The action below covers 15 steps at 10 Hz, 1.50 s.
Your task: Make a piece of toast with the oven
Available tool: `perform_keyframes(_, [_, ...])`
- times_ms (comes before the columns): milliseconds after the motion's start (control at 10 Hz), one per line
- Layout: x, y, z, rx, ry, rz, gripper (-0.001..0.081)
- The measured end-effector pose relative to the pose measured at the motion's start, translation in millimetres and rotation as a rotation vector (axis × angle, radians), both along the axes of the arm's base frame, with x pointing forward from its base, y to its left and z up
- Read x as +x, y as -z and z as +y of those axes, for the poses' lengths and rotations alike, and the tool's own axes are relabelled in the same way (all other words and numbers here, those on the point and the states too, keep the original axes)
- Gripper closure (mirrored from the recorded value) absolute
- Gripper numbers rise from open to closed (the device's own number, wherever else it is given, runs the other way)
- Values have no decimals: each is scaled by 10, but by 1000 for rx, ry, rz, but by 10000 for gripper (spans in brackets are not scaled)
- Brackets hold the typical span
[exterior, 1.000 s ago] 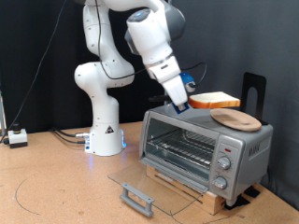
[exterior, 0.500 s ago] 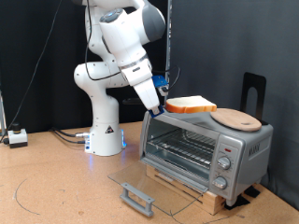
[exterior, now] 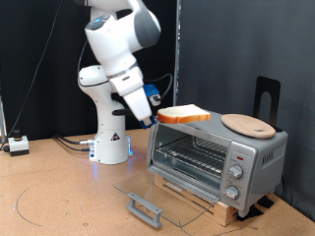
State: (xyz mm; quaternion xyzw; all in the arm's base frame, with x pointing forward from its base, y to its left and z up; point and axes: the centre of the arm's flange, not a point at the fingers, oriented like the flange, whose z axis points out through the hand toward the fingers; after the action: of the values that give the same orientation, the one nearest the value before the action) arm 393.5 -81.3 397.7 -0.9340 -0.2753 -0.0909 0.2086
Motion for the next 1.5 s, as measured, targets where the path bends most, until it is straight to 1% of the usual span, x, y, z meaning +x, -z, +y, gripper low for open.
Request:
perform_keyframes(200, [-99, 39, -320, -17, -10, 1, 409])
perform_keyframes(400, [-218, 73, -625, -15, 10, 23, 409])
perform_keyframes(500, [-252, 77, -703, -11, 21, 35, 409])
perform_keyframes(600, [-253, 86, -694, -11, 19, 35, 409])
perform_keyframes(700, [-263, 113, -672, -11, -26, 24, 409])
perform_keyframes(900, [-255, 239, -654, -50, -115, 15, 409])
perform_keyframes(1000, [-221, 323, -661, -79, -134, 16, 409])
perform_keyframes(1200, [-133, 529, -671, -136, -150, 36, 409])
perform_keyframes(1500, [-33, 845, -587, -176, -173, 68, 409])
